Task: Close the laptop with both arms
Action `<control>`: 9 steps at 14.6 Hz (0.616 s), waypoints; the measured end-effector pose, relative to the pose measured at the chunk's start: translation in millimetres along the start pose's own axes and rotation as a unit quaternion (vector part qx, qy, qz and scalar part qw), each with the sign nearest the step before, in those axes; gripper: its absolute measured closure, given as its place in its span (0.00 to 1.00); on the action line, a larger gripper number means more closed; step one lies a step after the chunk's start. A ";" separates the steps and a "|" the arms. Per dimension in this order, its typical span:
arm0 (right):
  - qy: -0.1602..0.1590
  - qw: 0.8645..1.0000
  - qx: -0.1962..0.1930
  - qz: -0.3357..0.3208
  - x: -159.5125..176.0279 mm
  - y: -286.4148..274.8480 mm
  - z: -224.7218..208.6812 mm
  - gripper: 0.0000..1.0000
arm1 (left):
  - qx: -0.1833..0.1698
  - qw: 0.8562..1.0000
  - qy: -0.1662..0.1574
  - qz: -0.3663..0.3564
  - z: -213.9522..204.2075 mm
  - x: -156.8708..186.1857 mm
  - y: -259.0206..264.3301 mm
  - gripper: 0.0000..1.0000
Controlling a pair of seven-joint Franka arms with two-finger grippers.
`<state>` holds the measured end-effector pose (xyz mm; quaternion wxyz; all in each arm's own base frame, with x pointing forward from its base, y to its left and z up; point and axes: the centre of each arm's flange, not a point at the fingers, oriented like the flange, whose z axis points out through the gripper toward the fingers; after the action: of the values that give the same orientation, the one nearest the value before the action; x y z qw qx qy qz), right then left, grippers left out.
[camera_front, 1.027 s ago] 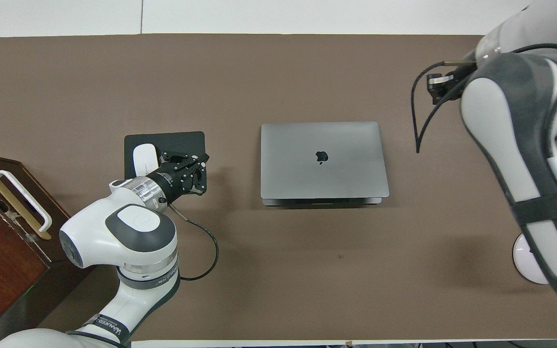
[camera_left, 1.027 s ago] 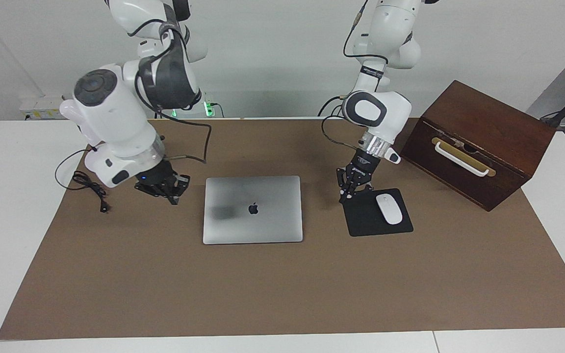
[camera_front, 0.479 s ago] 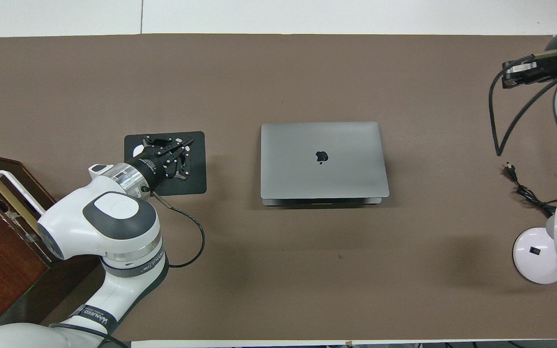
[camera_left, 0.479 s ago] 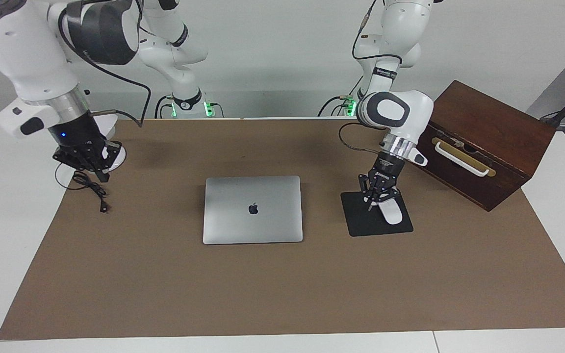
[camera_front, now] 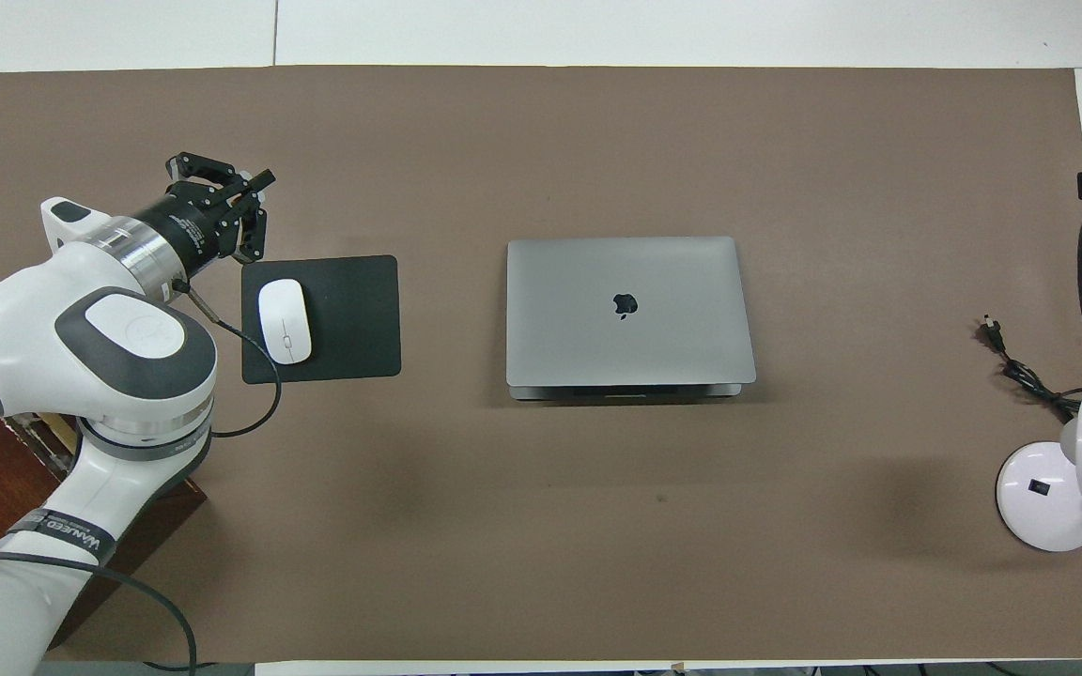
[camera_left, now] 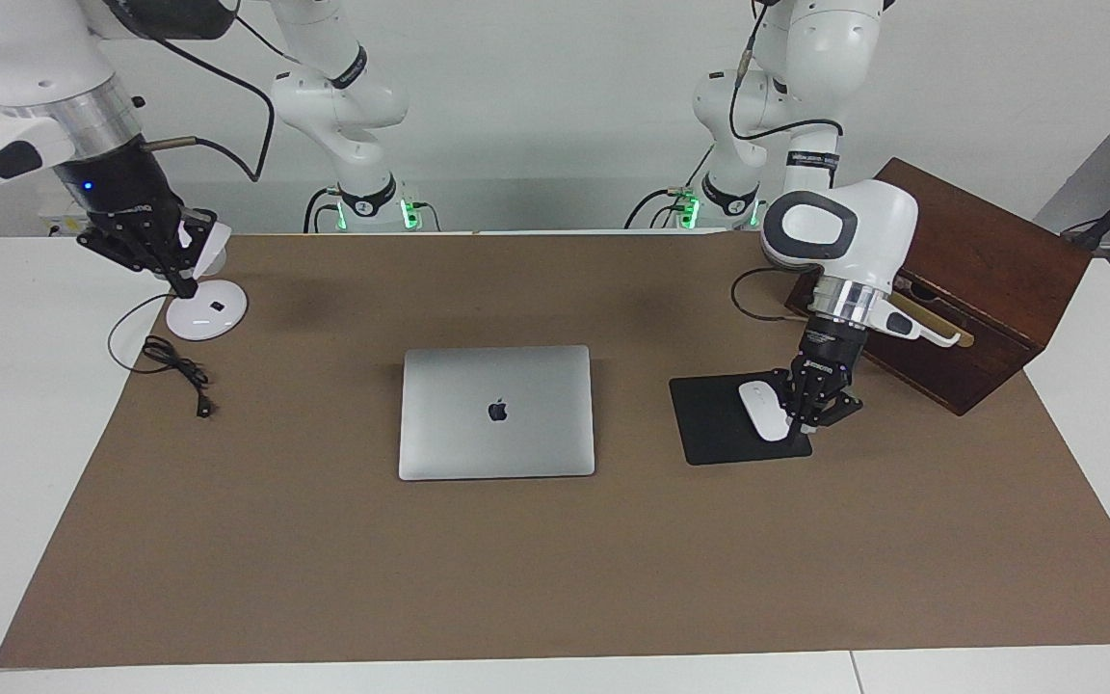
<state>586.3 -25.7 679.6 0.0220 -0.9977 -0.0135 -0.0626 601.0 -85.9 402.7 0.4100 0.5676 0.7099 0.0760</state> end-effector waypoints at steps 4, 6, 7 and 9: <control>-0.025 0.999 -0.018 0.009 -28.4 4.5 -4.5 0.92 | 0.014 0.995 0.002 0.102 -2.7 1.8 32.4 0.99; -0.032 0.999 -0.022 0.006 -33.8 0.0 4.1 0.72 | 0.018 0.987 0.007 0.161 -4.1 -3.2 43.8 0.99; -0.033 0.999 -0.023 0.007 -34.7 0.4 9.0 0.62 | 0.020 0.980 0.009 0.196 -3.6 -8.9 48.7 0.99; -0.034 0.999 -0.024 0.012 -36.5 6.3 18.5 0.42 | 0.043 0.959 0.014 0.281 -0.7 -22.9 55.7 0.99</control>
<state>552.6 -32.1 656.4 -0.0014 -0.9996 -0.0010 -0.0289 642.4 -86.4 446.5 0.3371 0.7601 0.5303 0.1657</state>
